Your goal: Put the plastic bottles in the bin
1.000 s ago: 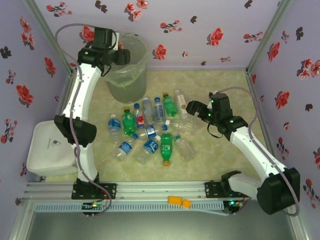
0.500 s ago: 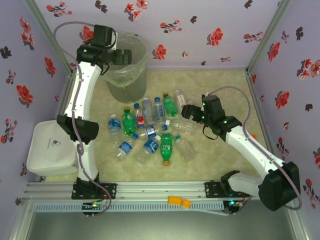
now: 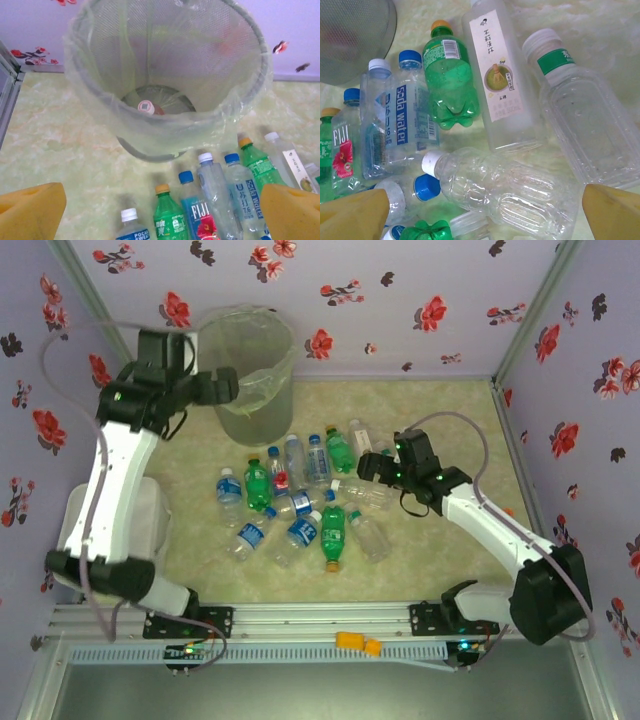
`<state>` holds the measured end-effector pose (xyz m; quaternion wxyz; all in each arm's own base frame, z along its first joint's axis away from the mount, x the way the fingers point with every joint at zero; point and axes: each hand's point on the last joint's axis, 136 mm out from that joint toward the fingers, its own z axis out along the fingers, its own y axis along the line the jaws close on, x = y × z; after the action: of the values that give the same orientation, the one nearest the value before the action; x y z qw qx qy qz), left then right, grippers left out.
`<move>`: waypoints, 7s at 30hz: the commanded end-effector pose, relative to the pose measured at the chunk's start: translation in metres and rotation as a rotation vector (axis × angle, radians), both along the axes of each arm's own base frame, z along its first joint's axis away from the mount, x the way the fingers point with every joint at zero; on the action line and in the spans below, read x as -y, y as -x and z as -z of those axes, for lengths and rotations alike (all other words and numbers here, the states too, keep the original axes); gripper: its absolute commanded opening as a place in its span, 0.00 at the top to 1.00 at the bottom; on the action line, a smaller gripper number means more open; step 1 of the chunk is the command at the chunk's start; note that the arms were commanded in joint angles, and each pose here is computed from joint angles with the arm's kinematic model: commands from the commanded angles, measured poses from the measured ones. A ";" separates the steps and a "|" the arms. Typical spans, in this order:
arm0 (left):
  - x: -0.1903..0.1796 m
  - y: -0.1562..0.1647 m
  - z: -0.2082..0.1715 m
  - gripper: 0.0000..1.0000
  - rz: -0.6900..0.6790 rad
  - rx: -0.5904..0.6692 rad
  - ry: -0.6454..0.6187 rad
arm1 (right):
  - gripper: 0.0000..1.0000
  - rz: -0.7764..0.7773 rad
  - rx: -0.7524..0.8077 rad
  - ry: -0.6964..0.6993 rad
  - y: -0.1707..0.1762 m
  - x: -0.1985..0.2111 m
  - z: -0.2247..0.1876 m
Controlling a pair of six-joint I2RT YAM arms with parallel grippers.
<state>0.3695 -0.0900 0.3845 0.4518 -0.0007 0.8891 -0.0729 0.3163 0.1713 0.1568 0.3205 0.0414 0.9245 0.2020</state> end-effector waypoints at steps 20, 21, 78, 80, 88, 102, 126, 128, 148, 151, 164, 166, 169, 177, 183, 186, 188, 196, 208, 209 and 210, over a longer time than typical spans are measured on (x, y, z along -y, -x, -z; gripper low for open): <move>-0.026 0.067 0.216 0.00 -0.256 -0.136 0.232 | 0.00 0.051 -0.050 -0.119 0.015 -0.015 0.015; -0.025 0.067 0.224 0.00 -0.256 -0.161 0.228 | 0.00 0.045 -0.057 -0.130 0.016 -0.017 0.016; -0.043 0.048 0.277 0.41 -0.319 -0.231 0.051 | 0.00 0.033 -0.012 -0.132 0.028 -0.005 0.024; -0.053 0.041 0.243 0.41 -0.321 -0.144 0.062 | 0.00 0.036 -0.012 -0.123 0.028 -0.004 0.025; -0.072 0.021 0.082 0.42 -0.290 0.217 0.071 | 0.00 0.009 -0.021 -0.144 0.026 -0.012 0.019; 0.006 -0.052 -0.077 0.50 0.065 0.457 0.268 | 0.00 0.009 -0.054 -0.107 0.038 -0.005 0.017; 0.066 -0.194 0.046 0.41 0.126 0.054 0.107 | 0.00 0.061 -0.008 -0.079 0.052 0.017 0.000; 0.064 -0.197 0.050 0.32 0.112 0.048 0.099 | 0.00 0.064 -0.005 -0.081 0.053 0.018 0.000; 0.032 -0.117 -0.032 0.00 -0.009 0.170 0.127 | 0.01 -0.061 0.016 0.213 -0.023 0.029 -0.018; 0.042 -0.088 -0.025 0.00 0.053 0.191 0.141 | 0.09 -0.077 -0.054 0.230 -0.039 0.038 -0.007; 0.081 0.022 0.065 0.00 0.146 0.183 0.315 | 0.21 -0.154 -0.299 0.320 -0.064 0.060 0.055; 0.089 0.027 0.089 0.00 0.135 0.145 0.372 | 0.22 -0.150 -0.305 0.342 -0.069 0.062 0.059; 0.102 0.030 0.118 0.00 0.126 0.106 0.443 | 0.23 -0.173 -0.328 0.335 -0.073 0.057 0.064; 0.148 0.032 0.156 0.00 0.177 0.041 0.478 | 0.23 -0.222 -0.408 0.295 -0.071 0.047 0.089; 0.173 0.028 0.173 0.00 0.191 -0.026 0.447 | 0.24 -0.211 -0.438 0.327 -0.071 0.052 0.099; 0.178 0.029 0.186 0.00 0.179 -0.063 0.457 | 0.24 -0.186 -0.449 0.365 -0.069 0.060 0.104; 0.183 0.032 0.191 0.00 0.188 -0.070 0.462 | 0.24 -0.185 -0.456 0.369 -0.067 0.061 0.108; 0.198 0.040 0.200 0.00 0.222 -0.081 0.467 | 0.28 -0.158 -0.464 0.392 -0.067 0.067 0.114; 0.214 0.054 0.212 0.00 0.276 -0.118 0.476 | 0.28 -0.179 -0.468 0.401 -0.082 0.063 0.118; 0.214 0.056 0.209 0.00 0.290 -0.108 0.480 | 0.28 -0.177 -0.471 0.409 -0.083 0.064 0.119; 0.214 0.057 0.207 0.00 0.300 -0.099 0.485 | 0.29 -0.174 -0.463 0.415 -0.084 0.065 0.117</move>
<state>0.3175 -0.3010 0.1617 0.3634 0.0111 0.8737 -0.3232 0.3971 0.1122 0.0375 0.0861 -0.0505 0.9942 0.0406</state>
